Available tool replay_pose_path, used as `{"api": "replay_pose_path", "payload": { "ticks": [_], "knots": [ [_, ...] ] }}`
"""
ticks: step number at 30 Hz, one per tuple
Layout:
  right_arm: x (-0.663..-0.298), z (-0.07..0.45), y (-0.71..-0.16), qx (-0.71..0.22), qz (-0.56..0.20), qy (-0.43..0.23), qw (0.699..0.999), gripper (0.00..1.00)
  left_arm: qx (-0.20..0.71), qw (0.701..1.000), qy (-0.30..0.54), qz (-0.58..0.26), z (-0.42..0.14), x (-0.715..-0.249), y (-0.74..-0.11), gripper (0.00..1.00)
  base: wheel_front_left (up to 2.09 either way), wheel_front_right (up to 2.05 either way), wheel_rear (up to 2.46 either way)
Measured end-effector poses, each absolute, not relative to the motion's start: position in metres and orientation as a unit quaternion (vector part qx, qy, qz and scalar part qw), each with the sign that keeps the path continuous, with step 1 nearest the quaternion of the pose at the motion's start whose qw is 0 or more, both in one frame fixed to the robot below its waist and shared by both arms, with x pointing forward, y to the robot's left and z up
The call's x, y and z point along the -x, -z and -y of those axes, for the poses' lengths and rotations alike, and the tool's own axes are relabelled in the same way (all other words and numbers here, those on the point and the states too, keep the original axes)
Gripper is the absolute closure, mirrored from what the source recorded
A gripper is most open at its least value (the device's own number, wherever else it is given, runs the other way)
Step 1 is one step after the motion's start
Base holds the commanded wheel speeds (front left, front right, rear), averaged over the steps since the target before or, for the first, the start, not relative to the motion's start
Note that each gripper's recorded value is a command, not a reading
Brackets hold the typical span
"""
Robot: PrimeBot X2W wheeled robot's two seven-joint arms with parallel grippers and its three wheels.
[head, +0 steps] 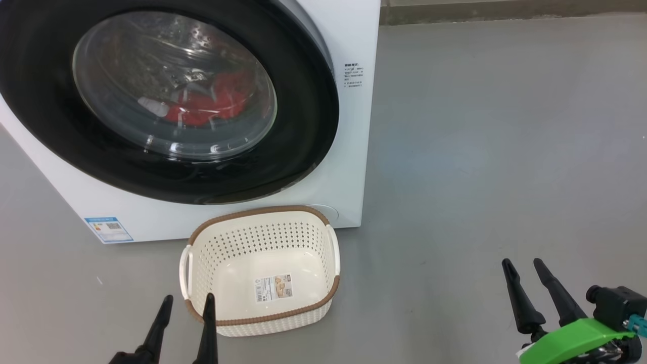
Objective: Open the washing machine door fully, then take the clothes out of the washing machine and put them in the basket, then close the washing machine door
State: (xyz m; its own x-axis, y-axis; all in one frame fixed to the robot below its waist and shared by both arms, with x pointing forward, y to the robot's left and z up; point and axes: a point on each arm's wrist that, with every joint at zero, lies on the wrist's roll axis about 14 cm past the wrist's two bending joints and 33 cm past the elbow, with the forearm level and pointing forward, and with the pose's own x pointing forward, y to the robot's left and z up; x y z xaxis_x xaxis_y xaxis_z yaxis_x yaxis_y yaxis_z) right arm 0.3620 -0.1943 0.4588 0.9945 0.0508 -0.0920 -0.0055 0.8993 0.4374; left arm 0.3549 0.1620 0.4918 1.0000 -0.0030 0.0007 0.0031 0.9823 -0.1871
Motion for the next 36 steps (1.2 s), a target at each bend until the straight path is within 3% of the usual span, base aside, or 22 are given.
{"api": "replay_pose_path", "payload": {
  "ticks": [15, 36],
  "knots": [
    [-0.353, 0.199, -0.461, -0.157, -0.037, -0.019, 0.987, 0.0, 0.024, 0.999, 0.012, 0.027, -0.16, -0.349, -0.499, 0.0, 0.0, 0.0, 0.0],
    [-0.346, 0.2, -0.457, -0.169, -0.039, -0.006, 0.985, 0.0, 0.022, 0.999, 0.015, 0.017, -0.162, -0.347, -0.493, 0.0, 0.0, 0.0, 0.0]
  ]
}}
